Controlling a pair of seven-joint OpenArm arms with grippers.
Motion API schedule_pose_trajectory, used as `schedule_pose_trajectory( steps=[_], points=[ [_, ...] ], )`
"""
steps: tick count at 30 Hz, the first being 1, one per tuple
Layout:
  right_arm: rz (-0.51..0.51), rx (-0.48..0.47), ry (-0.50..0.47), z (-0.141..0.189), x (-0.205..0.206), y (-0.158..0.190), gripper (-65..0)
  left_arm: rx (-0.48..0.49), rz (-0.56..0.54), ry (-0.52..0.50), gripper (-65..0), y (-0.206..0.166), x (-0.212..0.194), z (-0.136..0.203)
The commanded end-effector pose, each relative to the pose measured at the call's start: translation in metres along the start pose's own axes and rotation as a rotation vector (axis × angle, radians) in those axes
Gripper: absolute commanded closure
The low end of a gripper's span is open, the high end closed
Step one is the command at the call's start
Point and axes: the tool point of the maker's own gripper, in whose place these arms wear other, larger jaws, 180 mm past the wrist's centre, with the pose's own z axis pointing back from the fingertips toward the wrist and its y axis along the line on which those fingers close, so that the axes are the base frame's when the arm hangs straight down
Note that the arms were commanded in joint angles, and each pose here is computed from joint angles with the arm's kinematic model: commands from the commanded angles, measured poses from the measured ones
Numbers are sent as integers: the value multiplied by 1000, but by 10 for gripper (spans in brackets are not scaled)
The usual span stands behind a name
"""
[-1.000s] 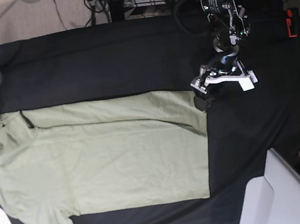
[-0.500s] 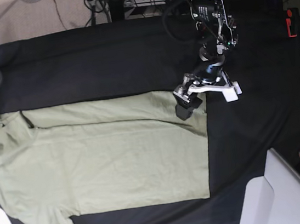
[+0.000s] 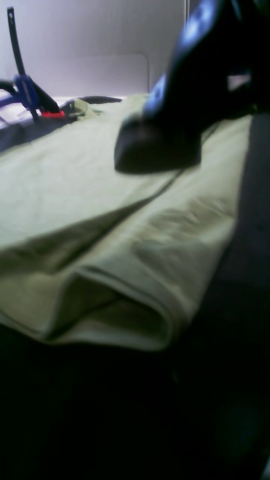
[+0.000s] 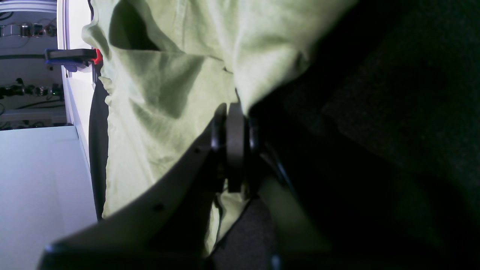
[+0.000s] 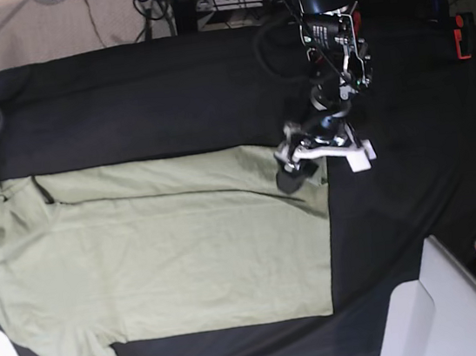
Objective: Fold the T-shirt properly
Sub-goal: 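Drag the shirt across the table with both grippers holding its edges, then open both grippers and raise them off the shirt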
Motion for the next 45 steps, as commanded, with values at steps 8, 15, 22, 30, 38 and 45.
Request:
schedule_pose_trajectory(
  steps=[8,15,22,30,38,45],
  points=[
    [12,36,-55,1,26,13,0,31,1,37,0,9,-8,3],
    [12,36,-55,1,26,13,0,25,-4,31,0,6,-4,0],
    [21,29,-56,4,28,9,0,31,-22,27,0,10,-6,11],
    [66,-3,-33,17,33,-5,0,37,-67,-13,0,14,1,38],
    [196,-31,9,43,32,-11,0,59,-112,-27,0,22,-5,75],
    [203,-109,63,87,22,-41,0,105,-158,-11,0,41,-12,112]
  ],
)
